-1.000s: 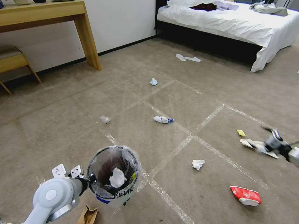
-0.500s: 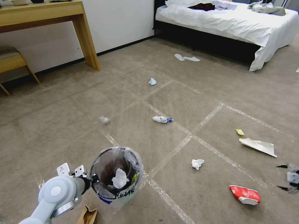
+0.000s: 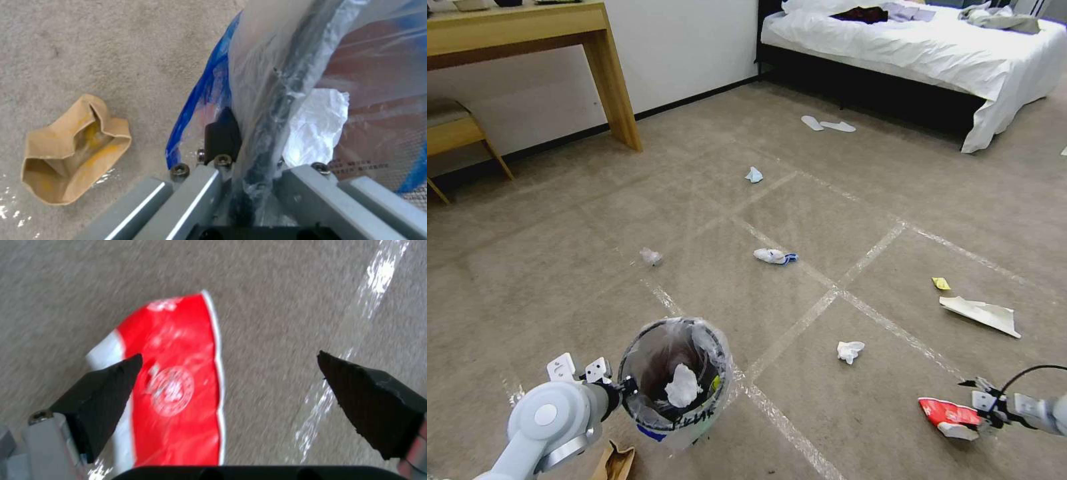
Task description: Pick up the trash bin and place the garbage on the floor into it.
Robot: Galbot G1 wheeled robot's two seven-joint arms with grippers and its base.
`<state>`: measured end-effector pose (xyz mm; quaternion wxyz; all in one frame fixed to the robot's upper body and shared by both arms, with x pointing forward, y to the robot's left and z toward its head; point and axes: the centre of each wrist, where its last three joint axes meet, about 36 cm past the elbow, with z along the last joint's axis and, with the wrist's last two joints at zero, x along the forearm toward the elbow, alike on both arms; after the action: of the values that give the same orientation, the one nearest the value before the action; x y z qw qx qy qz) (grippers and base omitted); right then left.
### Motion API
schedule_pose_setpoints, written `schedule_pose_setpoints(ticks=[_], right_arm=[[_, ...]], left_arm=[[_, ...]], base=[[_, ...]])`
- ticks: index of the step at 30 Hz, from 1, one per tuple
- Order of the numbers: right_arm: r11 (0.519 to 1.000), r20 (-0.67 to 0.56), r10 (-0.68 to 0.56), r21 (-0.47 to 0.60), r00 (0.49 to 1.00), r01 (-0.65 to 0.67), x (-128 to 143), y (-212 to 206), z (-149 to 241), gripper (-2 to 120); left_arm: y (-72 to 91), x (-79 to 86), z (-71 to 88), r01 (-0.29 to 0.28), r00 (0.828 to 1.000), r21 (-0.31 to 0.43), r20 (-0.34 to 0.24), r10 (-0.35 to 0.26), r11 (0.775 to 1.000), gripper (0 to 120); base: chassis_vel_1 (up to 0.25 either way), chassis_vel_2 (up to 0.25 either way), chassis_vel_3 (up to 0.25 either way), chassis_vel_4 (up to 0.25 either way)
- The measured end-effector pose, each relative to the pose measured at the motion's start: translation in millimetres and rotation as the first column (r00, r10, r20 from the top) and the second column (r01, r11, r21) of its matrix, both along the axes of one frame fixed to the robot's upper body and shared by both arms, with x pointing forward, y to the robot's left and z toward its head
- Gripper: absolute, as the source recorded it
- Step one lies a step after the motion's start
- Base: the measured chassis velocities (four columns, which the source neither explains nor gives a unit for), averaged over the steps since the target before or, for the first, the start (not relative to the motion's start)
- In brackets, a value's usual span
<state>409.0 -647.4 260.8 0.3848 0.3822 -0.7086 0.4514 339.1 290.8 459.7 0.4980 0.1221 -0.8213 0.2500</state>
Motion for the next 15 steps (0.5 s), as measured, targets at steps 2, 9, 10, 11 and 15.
schedule_pose_setpoints(ticks=[2, 9, 10, 11, 15], right_arm=[[1.0, -0.008, 0.015, -0.012, 1.0, -0.015, 8.3, 4.4, -0.9, 100], [0.998, -0.062, 0.06, -0.014, 0.996, -0.061, 6.4, -3.3, 6.5, 100], [0.998, -0.071, 0.064, -0.015, 0.995, -0.065, 5.0, -6.7, 9.3, 100], [0.998, -0.084, 0.063, -0.024, 0.994, -0.066, 1.6, -14.3, 14.9, 100], [0.997, -0.102, 0.065, -0.033, 0.993, -0.068, -2.2, -21.2, 19.5, 100]], left_arm=[[0.1, -0.6, -0.6, -0.002, 1.0, 0.002, -0.001, 0.002, 1.0, 0], [0.9, 0.1, -2.0, -0.007, 1.0, 0.003, -0.003, 0.007, 1.0, 0], [1.1, 0.2, -2.3, -0.008, 1.0, 0.004, -0.004, 0.008, 1.0, 0], [1.5, 0.4, -2.7, -0.008, 1.0, 0.005, -0.005, 0.008, 1.0, 0], [1.9, 0.7, -3.1, -0.009, 1.0, 0.006, -0.006, 0.009, 1.0, 0]], base=[[0.0, 0.0, 0.0, 0.0], [0.0, 0.0, 0.0, 0.0], [0.0, 0.0, 0.0, 0.0], [0.0, 0.0, 0.0, 0.0], [0.0, 0.0, 0.0, 0.0]])
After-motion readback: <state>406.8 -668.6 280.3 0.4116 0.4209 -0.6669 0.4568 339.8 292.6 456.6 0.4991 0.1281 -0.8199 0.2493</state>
